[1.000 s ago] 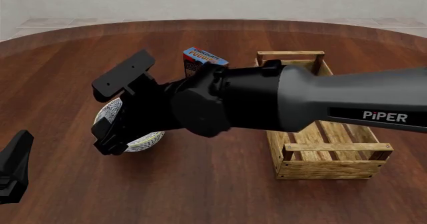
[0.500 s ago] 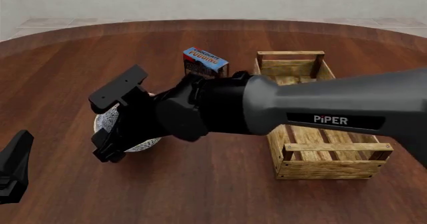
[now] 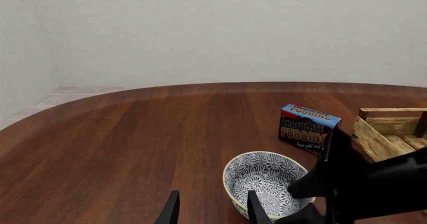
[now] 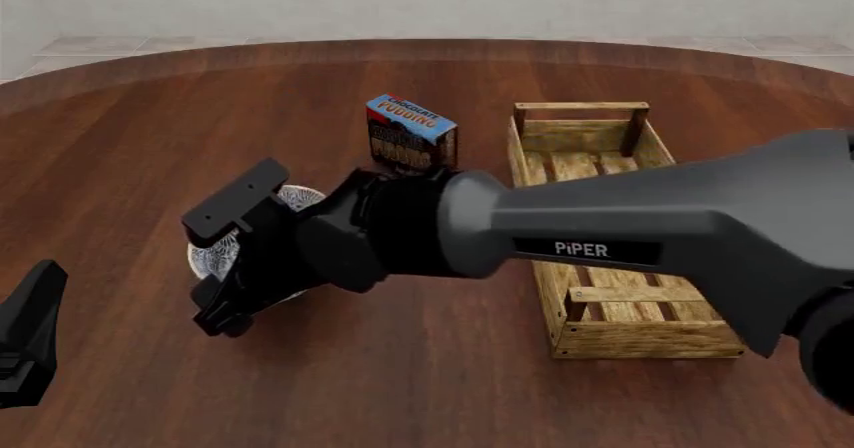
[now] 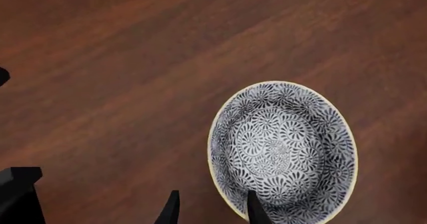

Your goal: Pick up the bowl on the left and put it in the tray.

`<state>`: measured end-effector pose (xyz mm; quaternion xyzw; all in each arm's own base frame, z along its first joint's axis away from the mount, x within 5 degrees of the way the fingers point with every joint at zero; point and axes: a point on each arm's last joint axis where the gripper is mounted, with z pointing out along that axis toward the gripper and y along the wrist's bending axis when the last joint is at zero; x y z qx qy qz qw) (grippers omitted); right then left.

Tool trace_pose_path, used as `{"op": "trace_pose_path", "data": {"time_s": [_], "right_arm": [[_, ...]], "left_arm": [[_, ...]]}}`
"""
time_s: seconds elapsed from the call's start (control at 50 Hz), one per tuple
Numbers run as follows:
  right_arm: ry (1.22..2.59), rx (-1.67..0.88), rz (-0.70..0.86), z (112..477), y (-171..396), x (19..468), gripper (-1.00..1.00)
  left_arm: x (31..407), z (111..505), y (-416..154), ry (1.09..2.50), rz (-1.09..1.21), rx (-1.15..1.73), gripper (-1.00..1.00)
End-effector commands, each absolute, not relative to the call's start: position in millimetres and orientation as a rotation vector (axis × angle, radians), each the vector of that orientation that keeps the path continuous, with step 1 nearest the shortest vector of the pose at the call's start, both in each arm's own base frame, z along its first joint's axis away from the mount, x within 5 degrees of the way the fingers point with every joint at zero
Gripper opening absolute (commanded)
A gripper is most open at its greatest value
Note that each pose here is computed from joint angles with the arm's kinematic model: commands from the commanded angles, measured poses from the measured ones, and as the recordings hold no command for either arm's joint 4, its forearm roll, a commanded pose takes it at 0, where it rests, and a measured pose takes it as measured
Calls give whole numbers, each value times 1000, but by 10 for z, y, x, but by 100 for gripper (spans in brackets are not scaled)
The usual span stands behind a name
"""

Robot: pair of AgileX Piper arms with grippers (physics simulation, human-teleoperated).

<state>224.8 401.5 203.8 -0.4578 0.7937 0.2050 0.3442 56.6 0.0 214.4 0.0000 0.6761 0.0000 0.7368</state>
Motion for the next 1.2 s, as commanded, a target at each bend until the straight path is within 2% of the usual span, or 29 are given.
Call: {"op": "trace_pose_path", "data": {"time_s": [0.02,0.28,0.72,1.08,1.1,1.16,1.2], "right_arm": [[2088,-1191,512,1948,4041,2330,100],[2110,-1190,497,1841,4067,2399,100],[2200,-1248,448,1405,4191,2402,100],[2196,-1257,428,1372,4201,2505,100],[2181,-1221,452,1428,4177,2502,-100],[2194,-1192,419,1425,4094,2734,-100],[2181,-1209,430,1455,4106,2638,-100]], "left_arm": [[566,2144,0,1485,0,0,100],[566,2144,0,1485,0,0,100],[566,2144,0,1485,0,0,100],[566,2144,0,1485,0,0,100],[566,2144,0,1485,0,0,100],[566,2144,0,1485,0,0,100],[566,2144,0,1485,0,0,100]]}}
